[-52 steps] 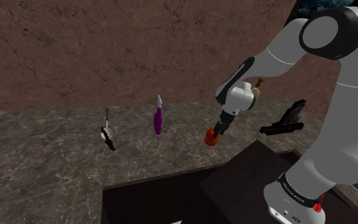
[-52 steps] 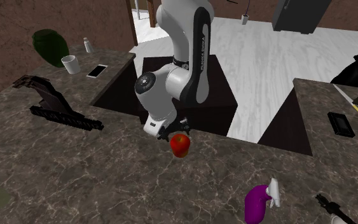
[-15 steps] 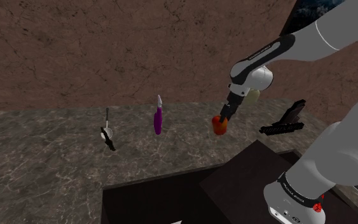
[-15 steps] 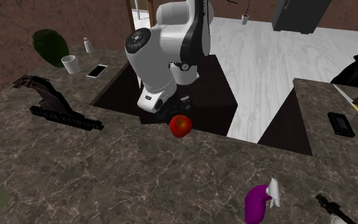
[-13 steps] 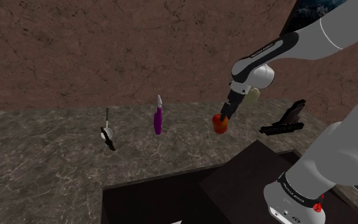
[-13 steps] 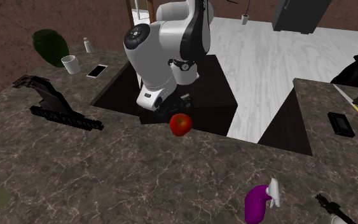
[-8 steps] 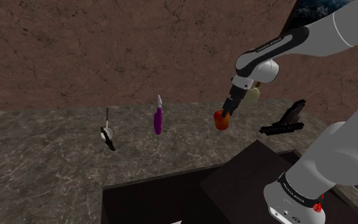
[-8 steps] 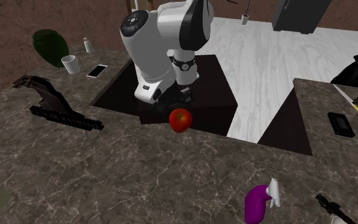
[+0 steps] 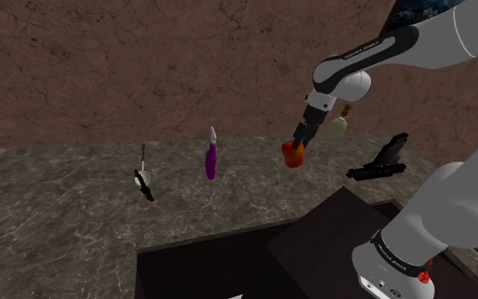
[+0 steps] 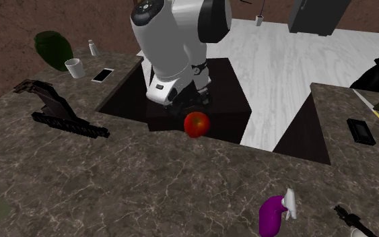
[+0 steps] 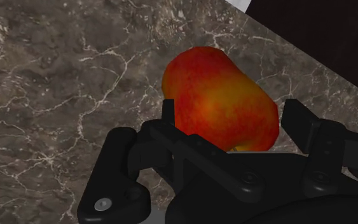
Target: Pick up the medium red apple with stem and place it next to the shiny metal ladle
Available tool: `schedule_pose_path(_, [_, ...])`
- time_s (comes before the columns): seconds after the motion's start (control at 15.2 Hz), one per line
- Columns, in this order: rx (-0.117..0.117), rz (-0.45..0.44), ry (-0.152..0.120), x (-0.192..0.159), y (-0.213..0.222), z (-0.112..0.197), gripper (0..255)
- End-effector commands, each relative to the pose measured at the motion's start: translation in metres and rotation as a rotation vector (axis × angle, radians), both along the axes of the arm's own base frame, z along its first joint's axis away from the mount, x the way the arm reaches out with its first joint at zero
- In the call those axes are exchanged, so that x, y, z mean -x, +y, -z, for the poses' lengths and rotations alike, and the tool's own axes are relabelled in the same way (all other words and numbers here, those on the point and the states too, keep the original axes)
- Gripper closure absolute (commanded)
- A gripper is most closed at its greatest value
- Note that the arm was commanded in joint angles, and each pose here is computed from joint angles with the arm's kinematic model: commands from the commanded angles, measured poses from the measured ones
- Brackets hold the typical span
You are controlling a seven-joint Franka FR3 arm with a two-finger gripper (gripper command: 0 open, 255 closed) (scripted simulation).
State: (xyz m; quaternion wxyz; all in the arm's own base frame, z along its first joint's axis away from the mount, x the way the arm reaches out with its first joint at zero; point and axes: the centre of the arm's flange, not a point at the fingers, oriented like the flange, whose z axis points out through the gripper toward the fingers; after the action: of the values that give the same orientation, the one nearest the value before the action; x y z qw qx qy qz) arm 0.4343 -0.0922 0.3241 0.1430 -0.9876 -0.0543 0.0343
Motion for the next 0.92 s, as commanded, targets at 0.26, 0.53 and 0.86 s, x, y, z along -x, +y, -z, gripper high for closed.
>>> schedule_pose_path(0.26, [0.0, 0.0, 0.0, -0.056, 0.059, 0.001, 255])
schedule_pose_path(0.53, [0.0, 0.0, 0.0, -0.093, 0.097, 0.001, 255])
schedule_pose_path(0.86, [0.0, 0.0, 0.0, -0.138, 0.145, 0.001, 255])
